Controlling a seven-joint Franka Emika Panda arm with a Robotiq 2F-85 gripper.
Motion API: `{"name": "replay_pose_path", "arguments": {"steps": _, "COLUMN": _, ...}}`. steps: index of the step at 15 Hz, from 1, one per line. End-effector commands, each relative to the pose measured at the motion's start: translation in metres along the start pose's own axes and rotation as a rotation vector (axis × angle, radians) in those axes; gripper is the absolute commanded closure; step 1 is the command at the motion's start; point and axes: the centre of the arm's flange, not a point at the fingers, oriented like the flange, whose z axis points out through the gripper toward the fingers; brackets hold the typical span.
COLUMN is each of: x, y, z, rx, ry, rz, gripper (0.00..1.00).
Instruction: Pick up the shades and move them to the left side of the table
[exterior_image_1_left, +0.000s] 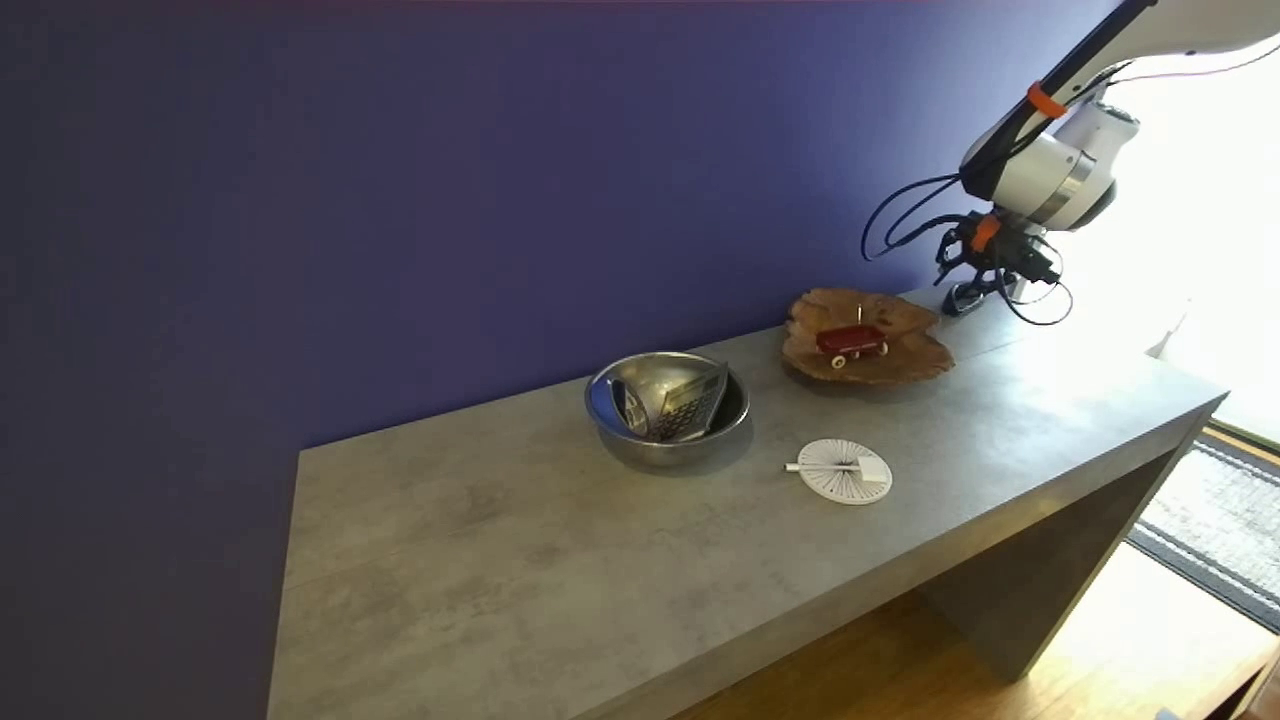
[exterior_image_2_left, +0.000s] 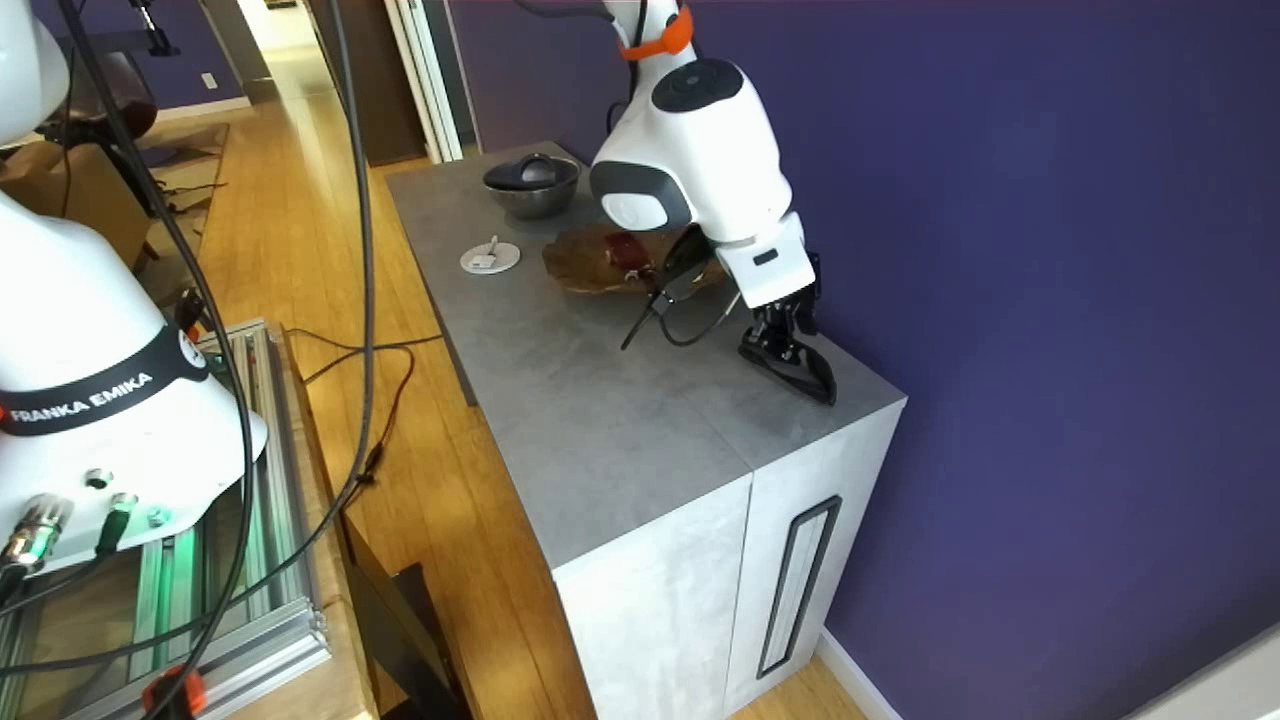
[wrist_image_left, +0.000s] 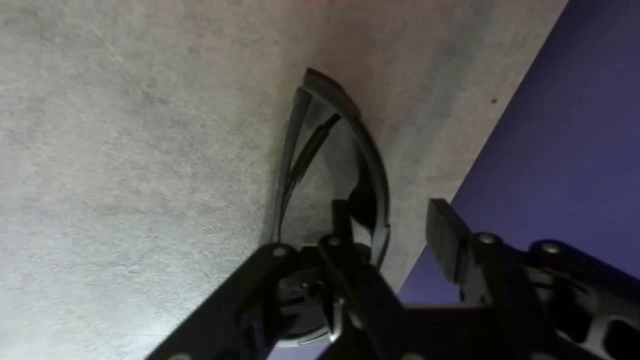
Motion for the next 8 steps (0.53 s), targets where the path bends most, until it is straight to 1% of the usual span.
{"name": "replay_pose_path", "arguments": {"steps": 1, "x": 0.005, "y": 0.005, "z": 0.006, "rx": 0.007, "ry": 0.026, "rz": -0.007, "gripper": 0.84}}
{"name": "replay_pose_path", "arguments": {"steps": 3, "x": 0.006, "y": 0.007, "z": 0.005, "rx": 0.004, "ry": 0.039, "rz": -0.01, "gripper": 0.98}}
{"name": "replay_pose_path", "arguments": {"steps": 4, "x": 0.008, "y": 0.008, "z": 0.002, "rx": 0.003, "ry": 0.048, "rz": -0.013, "gripper": 1.0}}
{"name": "replay_pose_path", "arguments": {"steps": 5, "x": 0.009, "y": 0.008, "z": -0.001, "rx": -0.002, "ry": 0.053, "rz": -0.021, "gripper": 0.99}}
{"name": "replay_pose_path", "arguments": {"steps": 6, "x": 0.011, "y": 0.009, "z": -0.009, "rx": -0.018, "ry": 0.049, "rz": -0.04, "gripper": 0.96}}
{"name": "replay_pose_path", "arguments": {"steps": 7, "x": 0.013, "y": 0.011, "z": -0.023, "rx": -0.041, "ry": 0.018, "rz": -0.07, "gripper": 0.96}}
{"name": "replay_pose_path", "arguments": {"steps": 8, "x": 0.015, "y": 0.014, "z": -0.034, "rx": -0.033, "ry": -0.015, "rz": -0.092, "gripper": 0.96}}
